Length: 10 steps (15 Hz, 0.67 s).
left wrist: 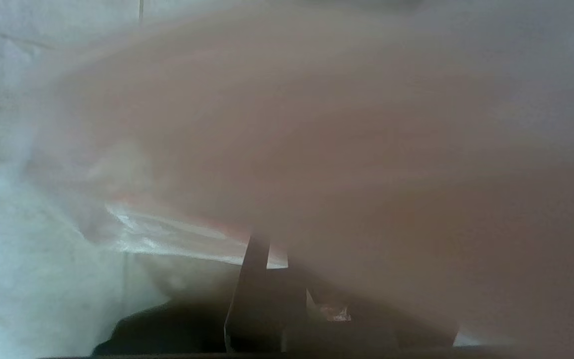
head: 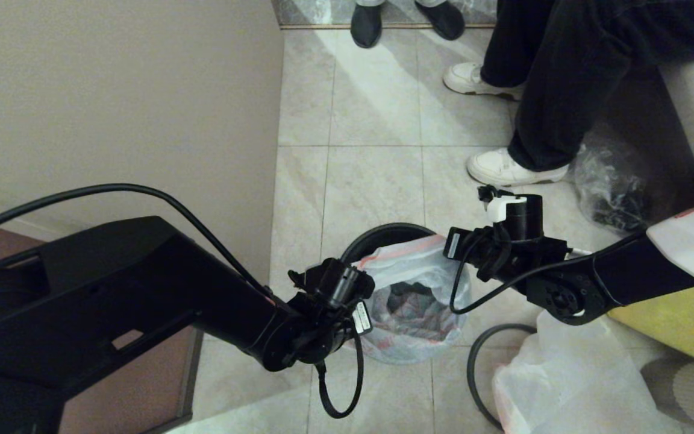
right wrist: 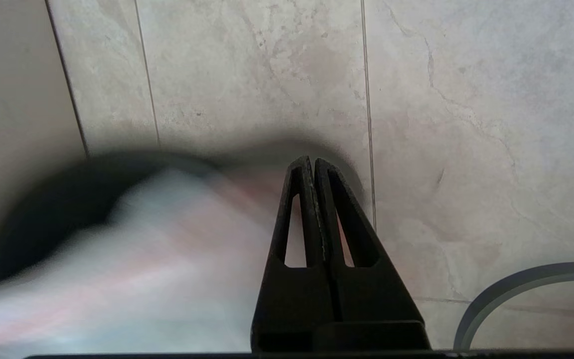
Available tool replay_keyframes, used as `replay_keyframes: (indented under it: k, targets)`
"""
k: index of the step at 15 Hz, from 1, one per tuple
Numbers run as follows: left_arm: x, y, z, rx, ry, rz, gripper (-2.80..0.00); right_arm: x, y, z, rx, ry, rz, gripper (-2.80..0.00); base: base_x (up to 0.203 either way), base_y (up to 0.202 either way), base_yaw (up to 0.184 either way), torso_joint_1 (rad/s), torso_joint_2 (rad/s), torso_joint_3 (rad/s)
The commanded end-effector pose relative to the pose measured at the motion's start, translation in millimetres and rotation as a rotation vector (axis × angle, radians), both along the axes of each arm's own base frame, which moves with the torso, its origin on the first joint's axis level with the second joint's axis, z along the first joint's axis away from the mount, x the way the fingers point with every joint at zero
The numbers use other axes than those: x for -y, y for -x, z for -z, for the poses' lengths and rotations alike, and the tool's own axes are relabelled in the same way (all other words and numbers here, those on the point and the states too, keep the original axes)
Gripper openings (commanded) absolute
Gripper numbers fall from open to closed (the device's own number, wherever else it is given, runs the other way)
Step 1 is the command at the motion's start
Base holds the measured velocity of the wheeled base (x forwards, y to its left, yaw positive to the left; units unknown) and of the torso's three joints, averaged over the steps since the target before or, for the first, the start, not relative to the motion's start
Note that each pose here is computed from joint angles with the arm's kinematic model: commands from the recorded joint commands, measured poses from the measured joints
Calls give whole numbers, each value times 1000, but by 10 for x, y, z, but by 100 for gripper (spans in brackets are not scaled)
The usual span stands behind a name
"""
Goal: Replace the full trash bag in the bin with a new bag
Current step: Put the new garbage bag on the trash can
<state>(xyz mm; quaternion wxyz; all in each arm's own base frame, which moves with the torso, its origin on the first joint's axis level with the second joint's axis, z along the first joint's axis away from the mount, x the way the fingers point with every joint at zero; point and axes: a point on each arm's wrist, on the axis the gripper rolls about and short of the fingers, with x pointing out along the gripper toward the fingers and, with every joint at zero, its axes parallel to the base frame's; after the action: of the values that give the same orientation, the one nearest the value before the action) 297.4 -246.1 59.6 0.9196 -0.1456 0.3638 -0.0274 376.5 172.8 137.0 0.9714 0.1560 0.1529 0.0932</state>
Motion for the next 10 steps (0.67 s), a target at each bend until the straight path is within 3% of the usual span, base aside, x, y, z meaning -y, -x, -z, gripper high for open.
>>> replay_keyframes:
  k: [1,4,6,10]
  targets:
    - [-22,29,-18,-8,8,19,-280,-4,1,-3,2,-4,3,-280,0,0,0,0,0,0]
    - [-25,41,-24,-17,9,49,-280,-12,15,0,-1,-5,-2,-280,0,0,0,0,0,0]
    - [-37,27,-29,-14,11,44,-280,32,137,-156,18,-11,-10,-280,0,0,0,0,0,0]
    - [-38,20,-42,-11,13,43,-280,-64,583,-226,-106,143,-132,-280,0,0,0,0,0,0]
